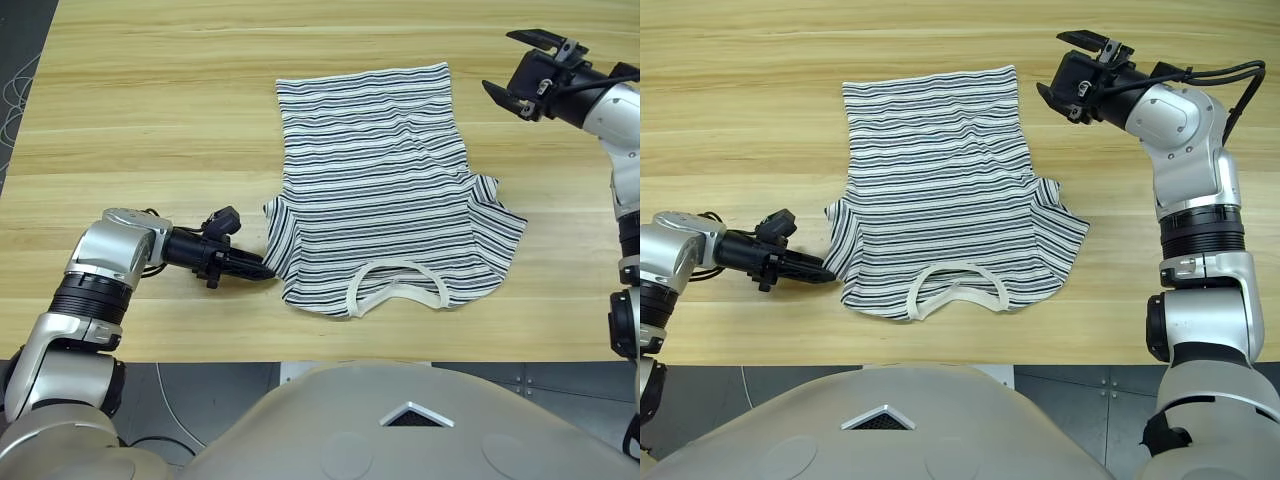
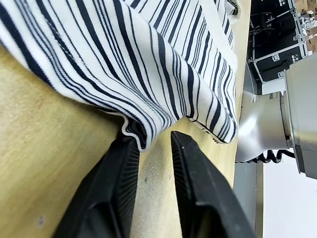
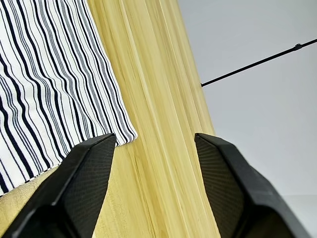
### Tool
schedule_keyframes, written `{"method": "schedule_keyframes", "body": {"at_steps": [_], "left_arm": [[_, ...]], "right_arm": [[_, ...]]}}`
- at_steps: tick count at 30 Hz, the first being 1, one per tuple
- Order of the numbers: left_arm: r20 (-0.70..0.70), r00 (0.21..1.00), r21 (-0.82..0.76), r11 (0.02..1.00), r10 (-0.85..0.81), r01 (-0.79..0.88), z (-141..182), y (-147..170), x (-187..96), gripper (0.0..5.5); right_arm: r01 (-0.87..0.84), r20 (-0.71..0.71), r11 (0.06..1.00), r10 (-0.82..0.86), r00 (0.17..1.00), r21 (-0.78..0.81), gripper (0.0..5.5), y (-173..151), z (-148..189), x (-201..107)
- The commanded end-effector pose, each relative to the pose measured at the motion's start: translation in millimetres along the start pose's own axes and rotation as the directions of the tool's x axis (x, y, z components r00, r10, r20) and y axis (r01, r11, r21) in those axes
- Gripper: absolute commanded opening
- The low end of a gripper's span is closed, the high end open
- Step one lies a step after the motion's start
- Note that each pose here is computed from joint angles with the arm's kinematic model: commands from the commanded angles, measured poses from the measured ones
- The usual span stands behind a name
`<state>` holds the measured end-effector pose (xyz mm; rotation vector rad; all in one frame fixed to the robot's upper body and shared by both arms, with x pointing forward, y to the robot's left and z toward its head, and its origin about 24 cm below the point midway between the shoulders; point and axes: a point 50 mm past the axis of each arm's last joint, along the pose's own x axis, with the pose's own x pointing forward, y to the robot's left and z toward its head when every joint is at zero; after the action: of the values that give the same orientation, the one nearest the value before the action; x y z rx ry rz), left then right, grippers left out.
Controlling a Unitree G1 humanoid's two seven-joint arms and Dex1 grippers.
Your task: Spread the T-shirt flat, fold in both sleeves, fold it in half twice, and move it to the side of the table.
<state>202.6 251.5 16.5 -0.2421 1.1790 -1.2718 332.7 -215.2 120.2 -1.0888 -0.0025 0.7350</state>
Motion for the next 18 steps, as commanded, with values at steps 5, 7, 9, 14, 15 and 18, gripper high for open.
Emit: {"method": "schedule_keyframes", "body": {"at_steps": [5, 7, 9, 14, 15, 18], "left_arm": [[-0.056, 0.995, -0.126, 0.988, 0.081, -0.088, -20, 11, 5, 1.63], [-0.043, 0.996, -0.135, 0.987, 0.079, -0.084, -17, 12, 4, 1.63], [-0.024, 0.998, -0.150, 0.986, 0.063, -0.066, -15, 11, 3, 1.63], [0.008, 0.998, -0.168, 0.984, 0.069, -0.066, -10, 14, -2, 1.63], [0.006, 0.997, -0.165, 0.984, 0.074, -0.072, -10, 16, -1, 1.63], [0.007, 0.997, -0.170, 0.983, 0.074, -0.071, -10, 17, 1, 1.63]], "right_arm": [[-0.024, -0.015, 1.000, 0.024, 1.000, -0.006, 2.97, 3, -1, -1], [-0.026, -0.016, 1.000, 0.026, 1.000, -0.008, 2.97, 3, -1, -1], [-0.026, -0.016, 1.000, 0.026, 1.000, -0.010, 2.97, 3, -1, -1], [-0.030, -0.017, 0.999, 0.029, 0.999, -0.012, 2.97, 3, -1, -1], [-0.030, -0.018, 0.999, 0.030, 0.999, -0.012, 2.97, 4, -2, -1], [-0.033, -0.018, 0.999, 0.033, 0.999, -0.013, 2.97, 4, -1, -1]]}}
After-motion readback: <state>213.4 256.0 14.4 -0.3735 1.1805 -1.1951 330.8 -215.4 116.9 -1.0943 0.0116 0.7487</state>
